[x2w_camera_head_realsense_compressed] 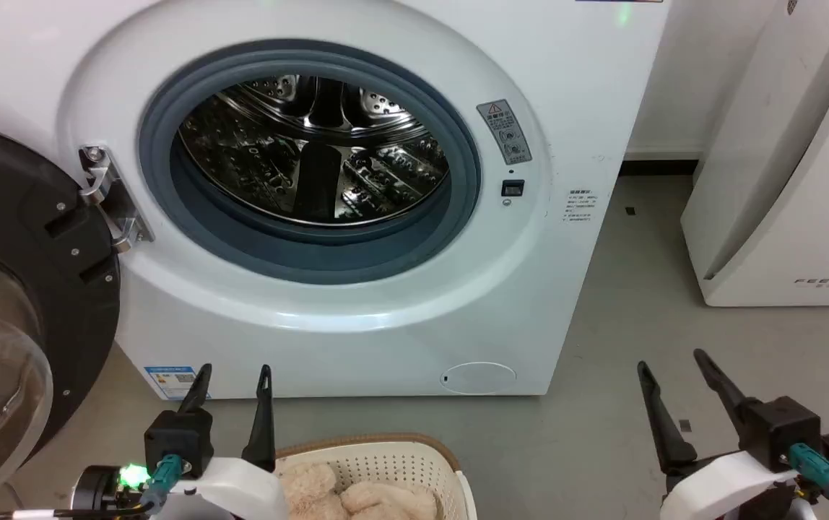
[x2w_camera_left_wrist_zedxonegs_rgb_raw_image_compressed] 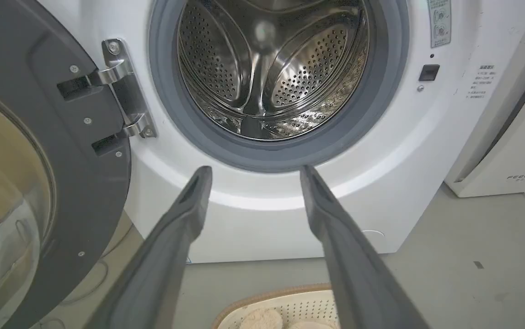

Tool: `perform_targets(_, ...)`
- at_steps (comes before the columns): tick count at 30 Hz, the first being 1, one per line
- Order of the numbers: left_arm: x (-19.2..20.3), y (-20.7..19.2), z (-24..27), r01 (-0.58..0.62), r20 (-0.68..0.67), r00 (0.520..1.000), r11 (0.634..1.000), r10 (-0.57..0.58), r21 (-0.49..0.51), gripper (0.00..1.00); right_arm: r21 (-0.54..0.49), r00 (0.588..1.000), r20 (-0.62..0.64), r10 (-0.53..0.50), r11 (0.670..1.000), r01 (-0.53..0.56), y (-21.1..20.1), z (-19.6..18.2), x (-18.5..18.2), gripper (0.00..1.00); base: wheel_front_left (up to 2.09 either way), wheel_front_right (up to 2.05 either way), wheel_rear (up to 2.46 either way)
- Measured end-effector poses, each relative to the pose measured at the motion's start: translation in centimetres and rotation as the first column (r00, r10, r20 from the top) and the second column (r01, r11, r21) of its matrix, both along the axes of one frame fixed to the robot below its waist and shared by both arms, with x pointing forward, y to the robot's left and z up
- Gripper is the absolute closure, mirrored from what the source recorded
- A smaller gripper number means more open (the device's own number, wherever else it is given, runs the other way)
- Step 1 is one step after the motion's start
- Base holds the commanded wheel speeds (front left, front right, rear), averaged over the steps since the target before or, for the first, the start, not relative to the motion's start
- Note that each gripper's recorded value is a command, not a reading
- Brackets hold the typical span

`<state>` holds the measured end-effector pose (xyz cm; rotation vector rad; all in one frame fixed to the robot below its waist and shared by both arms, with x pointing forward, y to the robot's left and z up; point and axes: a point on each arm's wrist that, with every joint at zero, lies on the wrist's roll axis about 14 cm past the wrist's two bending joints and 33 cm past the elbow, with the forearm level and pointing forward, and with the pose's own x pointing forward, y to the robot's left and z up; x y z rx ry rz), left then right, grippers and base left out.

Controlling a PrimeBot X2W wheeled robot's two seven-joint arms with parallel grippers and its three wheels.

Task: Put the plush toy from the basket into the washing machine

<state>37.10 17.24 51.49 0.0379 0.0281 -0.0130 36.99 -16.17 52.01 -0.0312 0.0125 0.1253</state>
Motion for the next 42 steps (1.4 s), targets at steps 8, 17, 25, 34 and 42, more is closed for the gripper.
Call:
perform_targets(8,0.5,-0.7,-2.9,0.021,-0.075,0.997,1.0,-0.021,-0.002,0.0,0.001,1.0,-0.01,-0.017,1.0,0.017,-0.6,-0.7,0.4,0.0,0.0,0.0,0.0)
perform_targets(17,1.7,-1.7,-5.4,0.06,-0.141,0.988,0.998,-0.061,-0.007,0.0,0.002,0.999,-0.01,-0.031,1.0,0.031,-1.1,-1.1,1.4,0.0,0.0,0.0,0.0)
perform_targets(25,3.2,-2.6,-8.4,0.114,-0.216,0.97,0.994,-0.11,0.002,0.0,0.002,0.999,-0.025,-0.043,0.999,0.043,-1.5,-2.1,2.3,0.0,0.0,0.0,0.0)
perform_targets(34,3.9,-4.0,-12.5,0.178,-0.324,0.931,0.984,-0.168,0.001,0.0,0.009,0.998,-0.041,-0.057,0.998,0.057,-2.0,-3.2,3.3,0.0,0.0,0.0,0.0)
perform_targets(42,3.8,-4.9,-17.0,0.246,-0.453,0.866,0.969,-0.215,0.011,0.0,0.009,0.995,-0.058,-0.076,0.997,0.076,-2.7,-4.3,4.0,0.0,0.0,0.0,0.0)
